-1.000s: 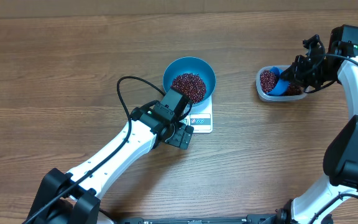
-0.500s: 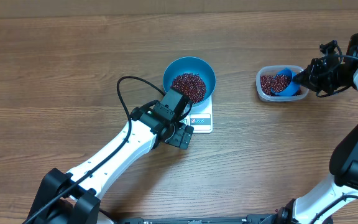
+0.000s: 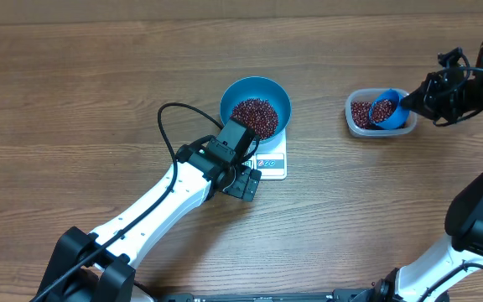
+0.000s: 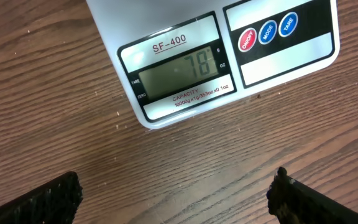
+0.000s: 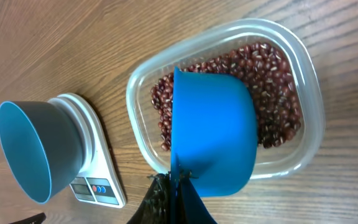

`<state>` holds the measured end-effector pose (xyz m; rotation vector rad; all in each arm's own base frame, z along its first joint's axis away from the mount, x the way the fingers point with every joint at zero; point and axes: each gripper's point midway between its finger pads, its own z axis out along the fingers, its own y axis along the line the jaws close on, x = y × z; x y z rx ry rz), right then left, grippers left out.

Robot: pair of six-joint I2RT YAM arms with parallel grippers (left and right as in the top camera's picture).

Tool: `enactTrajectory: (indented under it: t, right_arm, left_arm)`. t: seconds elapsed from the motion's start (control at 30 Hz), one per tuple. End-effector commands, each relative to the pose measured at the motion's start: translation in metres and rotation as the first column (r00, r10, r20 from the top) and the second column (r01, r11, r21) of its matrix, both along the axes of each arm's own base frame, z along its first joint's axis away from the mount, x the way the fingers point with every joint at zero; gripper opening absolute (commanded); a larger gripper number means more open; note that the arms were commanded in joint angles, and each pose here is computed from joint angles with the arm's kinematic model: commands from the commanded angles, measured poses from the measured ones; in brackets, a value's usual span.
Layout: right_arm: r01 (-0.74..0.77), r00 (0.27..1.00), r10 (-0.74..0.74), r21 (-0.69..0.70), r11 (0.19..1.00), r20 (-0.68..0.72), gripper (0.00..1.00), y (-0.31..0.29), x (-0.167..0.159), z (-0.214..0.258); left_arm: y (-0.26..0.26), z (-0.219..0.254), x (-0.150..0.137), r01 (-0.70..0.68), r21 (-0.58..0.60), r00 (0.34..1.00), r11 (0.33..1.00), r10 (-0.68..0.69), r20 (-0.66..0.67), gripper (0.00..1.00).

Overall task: Scoop item into bowl and weigh 150g on scale
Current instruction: 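Scoop more beans by dragging the scoop through the tub with the right gripper, then lift the filled blue scoop and carry it left over the bowl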

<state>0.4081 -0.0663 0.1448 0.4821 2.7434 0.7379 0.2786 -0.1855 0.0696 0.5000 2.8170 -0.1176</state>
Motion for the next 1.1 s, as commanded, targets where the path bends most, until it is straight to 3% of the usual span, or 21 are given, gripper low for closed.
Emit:
enactTrajectory:
  t: [0.0, 0.63, 0.9, 1.07]
  right_arm:
    - [0.017, 0.999, -0.018, 0.007, 1.0, 0.044, 0.04, -0.009, 0.005, 0.014]
    - [-0.008, 0.977, -0.049, 0.26, 0.965, 0.21, 0.04, -0.013, 0.009, 0.051]
    - [-0.025, 0.972, -0.048, 0.304, 0.952, 0.228, 0.04, -0.008, 0.01, 0.057]
    - [-0.078, 0.955, -0.048, 0.403, 0.912, 0.294, 0.04, 0.005, 0.014, 0.077]
  left_arm:
    - [0.0, 0.001, -0.001, 0.023, 0.01, 1.0, 1.0, -0.023, 0.012, 1.0]
    - [0.0, 0.001, -0.001, 0.023, 0.01, 1.0, 1.0, -0.023, 0.012, 1.0]
    - [0.0, 0.001, -0.001, 0.022, 0.011, 1.0, 1.0, -0.023, 0.012, 1.0]
    - [0.0, 0.001, -0.001, 0.022, 0.011, 1.0, 1.0, -0.023, 0.012, 0.99]
